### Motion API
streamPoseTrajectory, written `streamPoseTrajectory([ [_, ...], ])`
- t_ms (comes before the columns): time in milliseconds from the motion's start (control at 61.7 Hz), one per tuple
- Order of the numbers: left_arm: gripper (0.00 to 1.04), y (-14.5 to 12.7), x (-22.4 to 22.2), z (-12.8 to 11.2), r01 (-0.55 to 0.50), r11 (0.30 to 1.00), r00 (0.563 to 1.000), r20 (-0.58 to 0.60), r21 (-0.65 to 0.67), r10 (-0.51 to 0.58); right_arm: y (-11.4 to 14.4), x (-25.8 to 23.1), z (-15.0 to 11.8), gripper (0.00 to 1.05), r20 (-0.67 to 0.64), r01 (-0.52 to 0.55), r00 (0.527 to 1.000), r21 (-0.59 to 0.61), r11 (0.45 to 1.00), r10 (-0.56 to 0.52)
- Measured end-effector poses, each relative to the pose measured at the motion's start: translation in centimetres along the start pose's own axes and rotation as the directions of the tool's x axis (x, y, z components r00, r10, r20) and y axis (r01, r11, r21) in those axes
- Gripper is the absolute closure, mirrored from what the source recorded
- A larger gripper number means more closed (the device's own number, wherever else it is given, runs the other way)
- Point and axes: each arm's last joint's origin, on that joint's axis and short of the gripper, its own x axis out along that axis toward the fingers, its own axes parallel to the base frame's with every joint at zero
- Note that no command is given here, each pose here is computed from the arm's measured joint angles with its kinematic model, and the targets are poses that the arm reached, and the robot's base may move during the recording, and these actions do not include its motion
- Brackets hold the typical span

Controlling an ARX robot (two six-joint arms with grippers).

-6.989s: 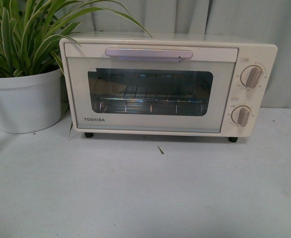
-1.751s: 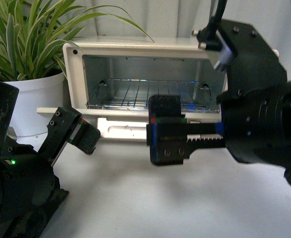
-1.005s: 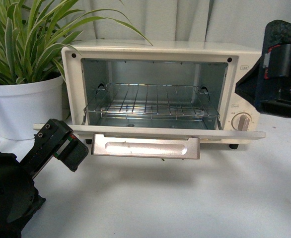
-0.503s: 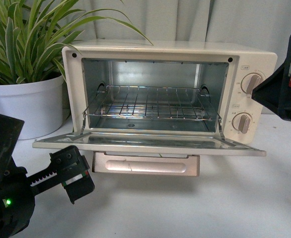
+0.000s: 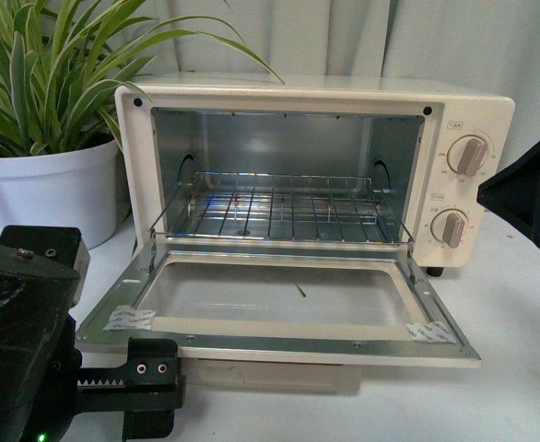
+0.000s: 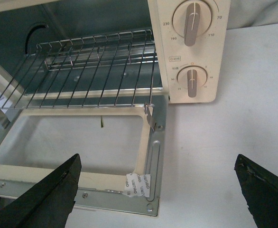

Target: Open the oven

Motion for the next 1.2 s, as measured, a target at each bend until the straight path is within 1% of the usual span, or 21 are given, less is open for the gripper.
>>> streamPoseTrajectory([
  [97, 0.07, 0.0, -0.1, 0.0, 0.001, 0.997, 1.0, 0.01, 0.079, -0.002, -0.1, -0.1, -0.4, 0.09, -0.009, -0.005, 1.0, -0.006, 1.0, 0.005],
  [211, 0.07, 0.1, -0.4, -0.1, 0.032, 0.993, 0.999, 0.01, 0.113, -0.033, -0.1, -0.3, -0.7, 0.09, -0.015, -0.017, 1.0, -0.013, 1.0, 0.016],
  [341, 0.07, 0.3, -1.5, 0.0, 0.099, 0.988, 0.994, 0.025, 0.121, -0.103, -0.4, -0.9, -1.2, 0.09, -0.018, -0.037, 0.999, -0.021, 0.999, 0.037],
  [551, 0.07, 1.0, -5.0, 0.9, 0.214, 0.971, 0.973, 0.067, 0.108, -0.222, -1.5, -2.5, -2.7, 0.09, -0.041, -0.071, 0.997, -0.03, 0.997, 0.069],
  [697, 0.07, 2.1, -7.7, 1.4, 0.252, 0.966, 0.961, 0.104, 0.06, -0.257, -2.4, -3.9, -3.9, 0.09, -0.045, -0.092, 0.995, -0.029, 0.995, 0.091],
  [778, 0.07, 2.9, -9.3, 1.6, 0.246, 0.969, 0.959, 0.137, 0.037, -0.249, -3.1, -4.9, -5.0, 0.09, -0.041, -0.104, 0.994, -0.02, 0.994, 0.103],
  [908, 0.07, 4.4, -10.9, 1.2, 0.214, 0.977, 0.963, 0.17, -0.004, -0.21, -3.9, -6.2, -6.1, 0.09, -0.027, -0.121, 0.992, -0.004, 0.993, 0.121],
  [1086, 0.07, 7.1, -12.7, -0.2, 0.139, 0.986, 0.968, 0.221, -0.092, -0.116, -4.6, -8.1, -7.7, 0.09, -0.011, -0.139, 0.99, 0.005, 0.99, 0.139],
  [1200, 0.07, 8.5, -13.9, -1.2, 0.116, 0.983, 0.962, 0.264, -0.145, -0.074, -5.0, -9.4, -8.9, 0.09, 0.019, -0.133, 0.991, -0.014, 0.991, 0.133],
])
